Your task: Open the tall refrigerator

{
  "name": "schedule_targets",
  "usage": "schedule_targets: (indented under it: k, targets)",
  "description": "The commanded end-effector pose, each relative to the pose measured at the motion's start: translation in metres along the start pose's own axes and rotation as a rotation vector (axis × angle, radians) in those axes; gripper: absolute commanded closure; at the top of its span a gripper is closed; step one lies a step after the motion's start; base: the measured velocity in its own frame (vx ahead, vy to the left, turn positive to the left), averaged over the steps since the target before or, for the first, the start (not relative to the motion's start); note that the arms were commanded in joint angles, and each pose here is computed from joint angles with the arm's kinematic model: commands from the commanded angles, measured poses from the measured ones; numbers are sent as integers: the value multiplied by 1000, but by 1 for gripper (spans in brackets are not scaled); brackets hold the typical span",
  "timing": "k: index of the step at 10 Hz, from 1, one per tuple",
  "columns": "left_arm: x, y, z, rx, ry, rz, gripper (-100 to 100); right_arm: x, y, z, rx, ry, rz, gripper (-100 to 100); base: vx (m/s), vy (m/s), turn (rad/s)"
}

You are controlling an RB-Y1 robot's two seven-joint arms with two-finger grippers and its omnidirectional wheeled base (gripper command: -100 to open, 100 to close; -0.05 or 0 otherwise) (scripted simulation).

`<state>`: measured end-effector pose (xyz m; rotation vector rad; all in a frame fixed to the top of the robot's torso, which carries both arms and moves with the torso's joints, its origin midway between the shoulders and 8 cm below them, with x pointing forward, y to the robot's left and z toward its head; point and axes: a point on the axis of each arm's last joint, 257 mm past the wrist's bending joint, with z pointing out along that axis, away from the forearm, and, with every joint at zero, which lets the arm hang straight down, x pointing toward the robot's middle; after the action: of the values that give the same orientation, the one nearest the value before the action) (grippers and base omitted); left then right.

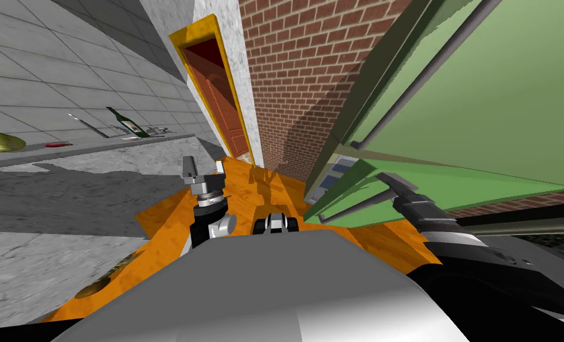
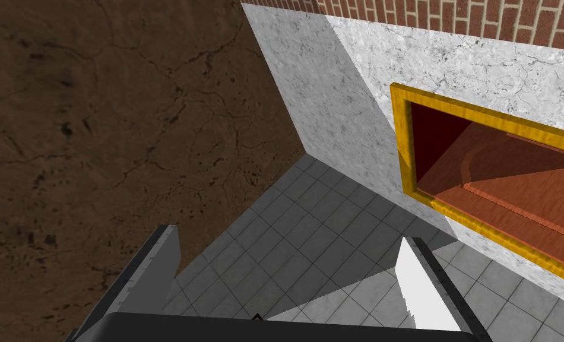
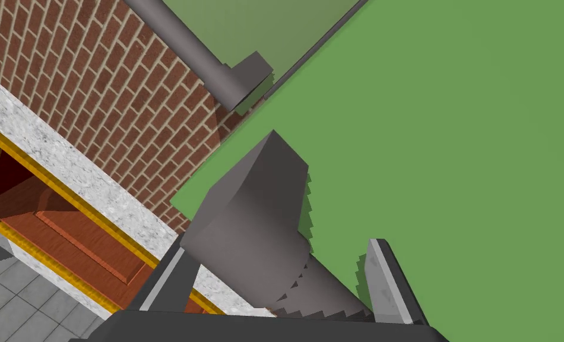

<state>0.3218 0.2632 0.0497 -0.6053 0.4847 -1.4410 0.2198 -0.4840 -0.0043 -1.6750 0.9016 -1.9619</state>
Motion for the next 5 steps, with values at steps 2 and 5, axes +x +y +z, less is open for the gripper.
schedule_targets:
  k: [2, 5]
  targets:
    - [0, 0, 0, 0, 0, 0, 0, 1, -1, 3, 11, -10, -3, 100, -182, -2, 47]
    - [0, 0, 0, 0, 0, 0, 0, -23, -23, 10, 79, -83, 5, 100, -250, -140, 56]
